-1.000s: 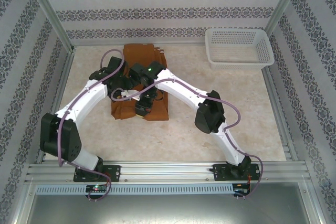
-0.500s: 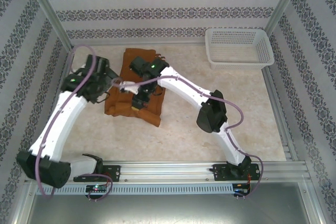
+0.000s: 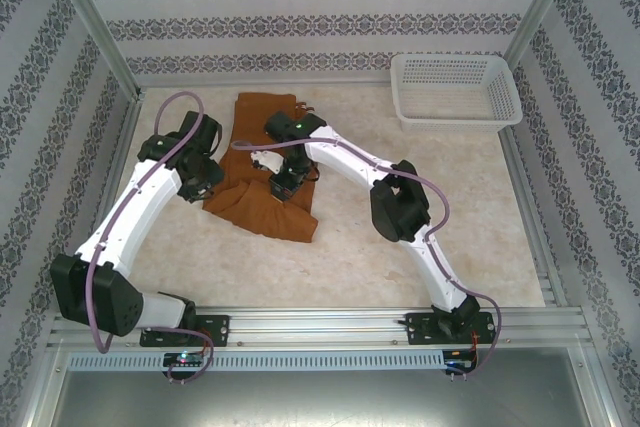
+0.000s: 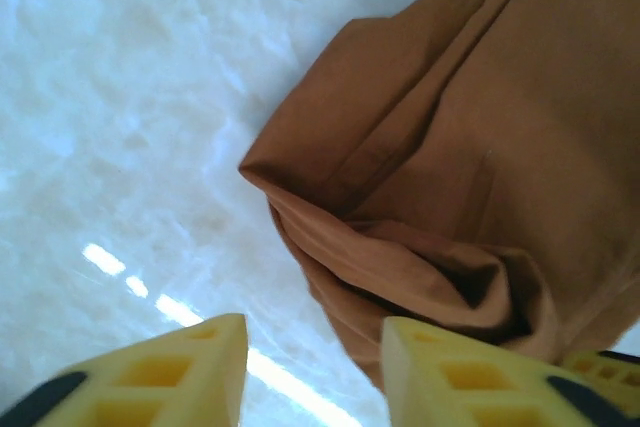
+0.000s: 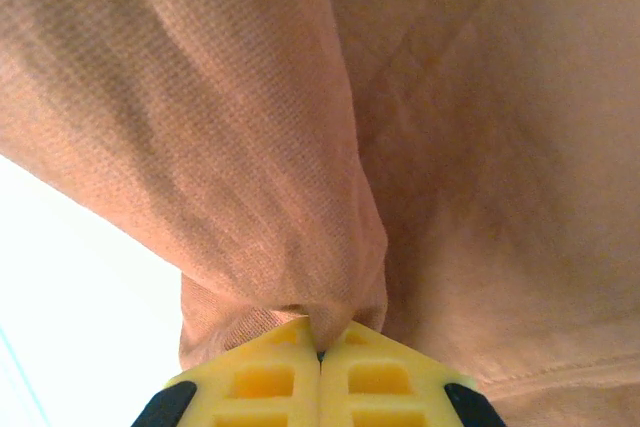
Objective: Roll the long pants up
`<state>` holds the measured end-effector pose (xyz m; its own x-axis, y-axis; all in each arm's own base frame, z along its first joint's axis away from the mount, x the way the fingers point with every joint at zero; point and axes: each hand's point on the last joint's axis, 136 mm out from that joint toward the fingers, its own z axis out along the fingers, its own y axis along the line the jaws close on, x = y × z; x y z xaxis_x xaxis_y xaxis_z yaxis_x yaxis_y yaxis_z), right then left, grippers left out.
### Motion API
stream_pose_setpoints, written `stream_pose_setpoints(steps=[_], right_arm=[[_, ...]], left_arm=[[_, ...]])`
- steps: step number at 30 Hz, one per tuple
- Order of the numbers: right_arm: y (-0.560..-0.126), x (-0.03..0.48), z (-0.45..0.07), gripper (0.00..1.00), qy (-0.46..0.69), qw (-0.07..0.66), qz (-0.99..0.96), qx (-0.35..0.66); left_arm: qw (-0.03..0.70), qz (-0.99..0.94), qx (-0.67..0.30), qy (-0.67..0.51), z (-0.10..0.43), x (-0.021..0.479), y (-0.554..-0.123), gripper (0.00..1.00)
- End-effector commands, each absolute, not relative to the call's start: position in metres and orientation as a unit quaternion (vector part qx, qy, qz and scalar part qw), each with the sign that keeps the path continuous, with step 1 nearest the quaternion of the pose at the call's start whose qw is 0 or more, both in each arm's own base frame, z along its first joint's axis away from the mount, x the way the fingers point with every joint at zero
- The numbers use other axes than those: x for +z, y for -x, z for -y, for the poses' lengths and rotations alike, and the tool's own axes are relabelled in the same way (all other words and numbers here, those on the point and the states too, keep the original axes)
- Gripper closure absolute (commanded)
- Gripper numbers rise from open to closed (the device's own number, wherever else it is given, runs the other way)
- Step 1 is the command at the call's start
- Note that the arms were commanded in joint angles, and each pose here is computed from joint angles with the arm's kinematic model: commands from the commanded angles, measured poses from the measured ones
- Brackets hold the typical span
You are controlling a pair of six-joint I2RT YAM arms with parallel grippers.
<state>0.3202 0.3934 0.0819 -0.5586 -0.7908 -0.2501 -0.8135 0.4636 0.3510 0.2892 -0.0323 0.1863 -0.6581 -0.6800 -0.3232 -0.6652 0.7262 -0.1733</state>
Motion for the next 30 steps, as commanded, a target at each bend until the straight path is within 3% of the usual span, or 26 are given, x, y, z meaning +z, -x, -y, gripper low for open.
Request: stream_pose_setpoints(steps=[1, 17, 30], right_arm=[[-0.318, 0.099, -0.392, 1.00, 0.461, 0.034, -0.859, 0.221], [-0.290, 0.154, -0.444, 1.00, 0.479, 0.064, -0.832, 0.271], [-0.324, 0.106, -0.465, 1.00, 0.432, 0.031, -0.836, 0.338]], left_arm=[[0.203, -0.905, -0.059, 0.370, 0.040, 0.197, -0.292, 0.68], [0.218, -0.898, -0.068, 0.376, 0.042, 0.205, -0.305, 0.64], [0.265, -0.868, -0.084, 0.411, 0.032, 0.226, -0.297, 0.72]])
